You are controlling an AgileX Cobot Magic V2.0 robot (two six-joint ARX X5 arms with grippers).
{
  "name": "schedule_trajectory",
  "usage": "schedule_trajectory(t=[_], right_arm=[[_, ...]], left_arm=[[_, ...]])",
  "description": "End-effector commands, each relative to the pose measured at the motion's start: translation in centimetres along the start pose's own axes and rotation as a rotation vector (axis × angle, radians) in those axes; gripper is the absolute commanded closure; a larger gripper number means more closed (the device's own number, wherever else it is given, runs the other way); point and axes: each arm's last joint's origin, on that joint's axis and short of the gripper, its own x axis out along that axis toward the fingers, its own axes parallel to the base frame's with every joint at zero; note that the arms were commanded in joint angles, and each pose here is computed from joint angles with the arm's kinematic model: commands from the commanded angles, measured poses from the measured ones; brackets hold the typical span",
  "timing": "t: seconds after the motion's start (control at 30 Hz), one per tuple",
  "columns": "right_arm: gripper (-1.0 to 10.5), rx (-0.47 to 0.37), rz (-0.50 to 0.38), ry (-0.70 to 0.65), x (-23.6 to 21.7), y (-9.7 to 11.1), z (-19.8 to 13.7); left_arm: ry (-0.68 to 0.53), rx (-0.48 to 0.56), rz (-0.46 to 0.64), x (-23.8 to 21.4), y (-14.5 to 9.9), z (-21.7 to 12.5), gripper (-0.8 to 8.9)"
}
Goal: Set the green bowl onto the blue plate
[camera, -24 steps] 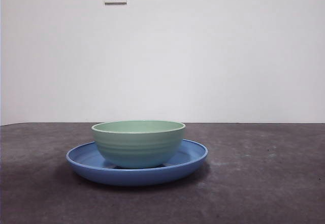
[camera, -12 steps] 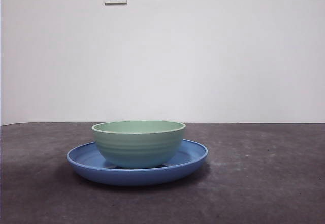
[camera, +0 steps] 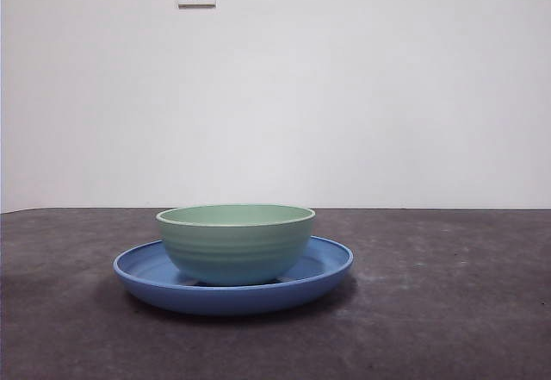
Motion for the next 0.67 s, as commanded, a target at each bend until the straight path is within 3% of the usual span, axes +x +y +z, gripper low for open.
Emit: schedule_trajectory(t=[0.03, 0.27, 0.47, 0.67], right_arm=[[9.1, -0.019, 0.006, -0.013, -0.1, 0.1, 0.2], [9.0, -0.019, 0.006, -0.013, -0.1, 0.1, 0.2], [9.1, -0.019, 0.006, -0.013, -0.1, 0.1, 0.2], [9.0, -0.020, 0.007, -0.014, -0.1, 0.1, 0.2]], left_arm=[[-0.095, 0.060, 0.087, 1.0, 1.0, -2.5, 7.94], [-0.208, 0.053, 0.250, 2.2, 2.5, -8.5, 7.94], [-0.194, 0.043, 0.288, 3.1, 3.0, -11.6, 7.94], [-0.144, 0.023, 0.336, 3.1, 3.4, -12.2, 7.94]])
